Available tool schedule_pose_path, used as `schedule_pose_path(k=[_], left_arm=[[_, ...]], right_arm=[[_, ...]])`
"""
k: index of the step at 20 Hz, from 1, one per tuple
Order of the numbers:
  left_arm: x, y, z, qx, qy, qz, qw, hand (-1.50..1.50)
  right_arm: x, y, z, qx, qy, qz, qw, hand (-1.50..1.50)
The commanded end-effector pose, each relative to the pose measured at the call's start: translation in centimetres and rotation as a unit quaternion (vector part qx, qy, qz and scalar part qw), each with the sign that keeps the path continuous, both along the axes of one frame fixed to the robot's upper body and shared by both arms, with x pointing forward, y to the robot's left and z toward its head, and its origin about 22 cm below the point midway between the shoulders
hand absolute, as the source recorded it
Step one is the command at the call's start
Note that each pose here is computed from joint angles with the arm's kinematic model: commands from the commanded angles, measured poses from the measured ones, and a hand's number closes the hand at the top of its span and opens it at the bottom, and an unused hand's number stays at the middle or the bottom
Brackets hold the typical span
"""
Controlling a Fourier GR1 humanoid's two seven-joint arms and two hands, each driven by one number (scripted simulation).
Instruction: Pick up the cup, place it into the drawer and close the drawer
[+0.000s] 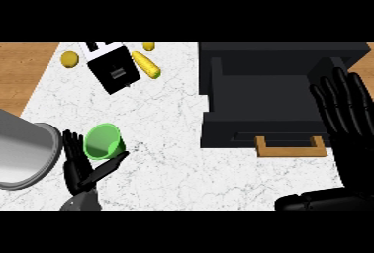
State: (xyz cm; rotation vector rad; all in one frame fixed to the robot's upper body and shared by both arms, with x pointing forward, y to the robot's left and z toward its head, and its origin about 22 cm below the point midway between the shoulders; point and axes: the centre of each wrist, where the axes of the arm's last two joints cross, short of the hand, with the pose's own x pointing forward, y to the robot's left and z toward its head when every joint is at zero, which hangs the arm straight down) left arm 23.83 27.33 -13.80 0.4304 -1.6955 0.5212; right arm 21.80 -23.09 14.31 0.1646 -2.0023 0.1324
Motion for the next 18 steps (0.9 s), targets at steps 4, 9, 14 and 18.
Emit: schedule_pose_path(k=[4,9,14,18], left_arm=[[0.3,-1.6,-0.8,-0.026,-0.011,0.005,0.9996,-1.50],[0.0,0.1,-2.2,-0.050,-0.021,-0.014,0.9984,-1.50],[0.5,1.2,-1.1,-0.089,-0.064,-0.056,0.9924,-1.50],[1.5,-1.6,-2.1,-0.099,-0.085,-0.062,0.9895,1.50]], right_arm=[[-1.0,-1.7,-0.7,-0.002,-0.006,0.002,1.000,-1.50],[1.4,-1.7,-0.5,-0.004,0.008,0.000,1.000,-1.50],[-0.3,-1.2,0.2,-0.004,-0.002,0.007,1.000,-1.50],[-0.4,-0.5,1.1,-0.009,0.008,0.005,1.000,-1.50]])
